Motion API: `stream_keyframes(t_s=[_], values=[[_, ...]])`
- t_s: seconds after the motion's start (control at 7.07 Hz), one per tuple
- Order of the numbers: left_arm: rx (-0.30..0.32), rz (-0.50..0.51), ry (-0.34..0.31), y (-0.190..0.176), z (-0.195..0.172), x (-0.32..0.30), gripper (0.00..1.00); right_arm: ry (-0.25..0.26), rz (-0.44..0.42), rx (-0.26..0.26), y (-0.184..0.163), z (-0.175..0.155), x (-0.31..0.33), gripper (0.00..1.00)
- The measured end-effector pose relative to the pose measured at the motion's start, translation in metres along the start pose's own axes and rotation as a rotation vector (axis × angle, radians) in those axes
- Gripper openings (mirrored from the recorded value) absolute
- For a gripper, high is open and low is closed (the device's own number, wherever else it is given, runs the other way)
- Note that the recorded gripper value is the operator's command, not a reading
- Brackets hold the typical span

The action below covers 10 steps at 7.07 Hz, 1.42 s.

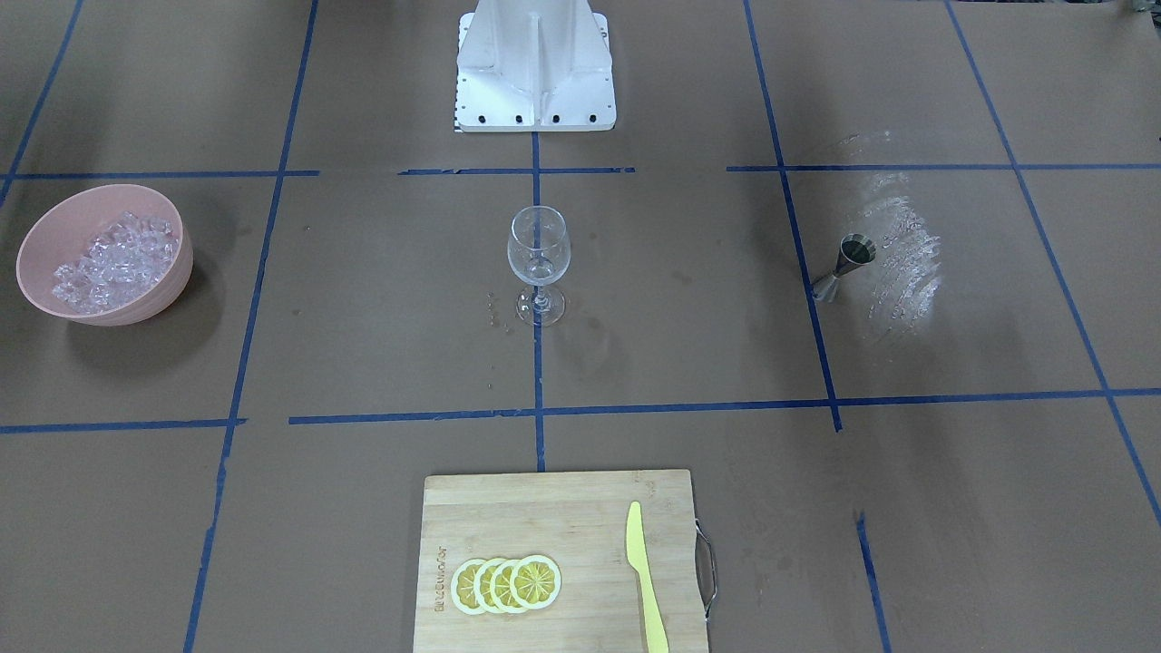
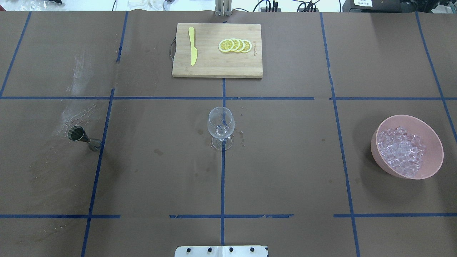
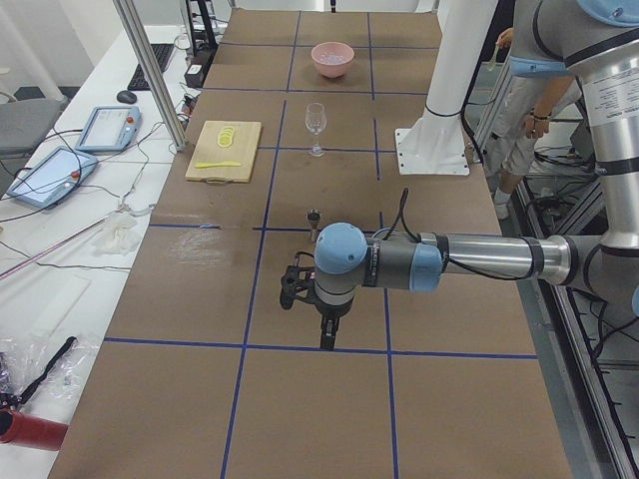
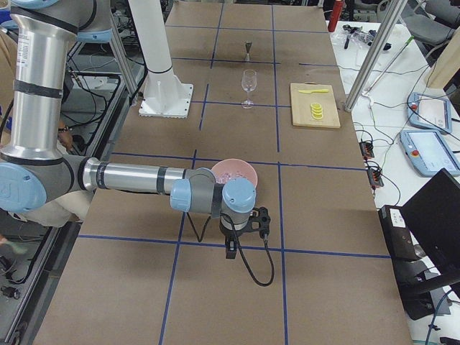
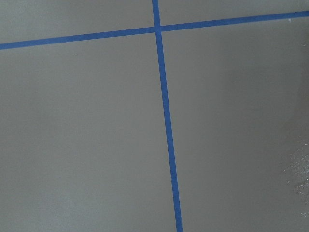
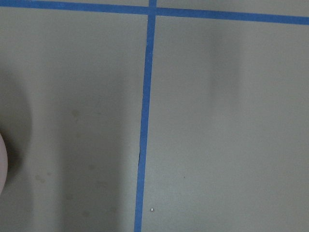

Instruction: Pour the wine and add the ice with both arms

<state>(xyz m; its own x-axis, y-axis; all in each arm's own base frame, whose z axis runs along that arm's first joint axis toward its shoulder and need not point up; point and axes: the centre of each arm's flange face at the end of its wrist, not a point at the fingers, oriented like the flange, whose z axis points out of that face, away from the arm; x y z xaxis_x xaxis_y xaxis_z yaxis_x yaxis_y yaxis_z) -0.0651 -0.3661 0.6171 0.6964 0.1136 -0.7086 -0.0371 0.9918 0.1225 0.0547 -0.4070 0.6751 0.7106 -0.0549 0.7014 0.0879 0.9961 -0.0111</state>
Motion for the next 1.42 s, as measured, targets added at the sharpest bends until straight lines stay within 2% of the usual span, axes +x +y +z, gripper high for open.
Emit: stream_keyframes(t_s=[0.42,0.71,0.99,1.13,1.42], values=[[0.012,0.007,-0.005,-0.005,-0.004,0.002,1.00,0.000,-0.002,0.003,0.000,-0.001,-0.001,1.00],[0.031,0.023,-0.029,-0.011,-0.008,0.002,1.00,0.005,-0.026,0.024,-0.006,-0.012,-0.011,1.00],[0.086,0.067,-0.059,-0.040,-0.024,0.014,1.00,0.013,-0.080,0.081,-0.025,-0.039,-0.035,1.00],[0.124,0.103,-0.067,-0.065,-0.038,0.026,1.00,0.015,-0.130,0.127,-0.035,-0.055,-0.054,1.00],[0.227,0.206,-0.070,-0.113,-0.073,0.059,1.00,0.013,-0.288,0.225,-0.050,-0.063,-0.090,1.00]])
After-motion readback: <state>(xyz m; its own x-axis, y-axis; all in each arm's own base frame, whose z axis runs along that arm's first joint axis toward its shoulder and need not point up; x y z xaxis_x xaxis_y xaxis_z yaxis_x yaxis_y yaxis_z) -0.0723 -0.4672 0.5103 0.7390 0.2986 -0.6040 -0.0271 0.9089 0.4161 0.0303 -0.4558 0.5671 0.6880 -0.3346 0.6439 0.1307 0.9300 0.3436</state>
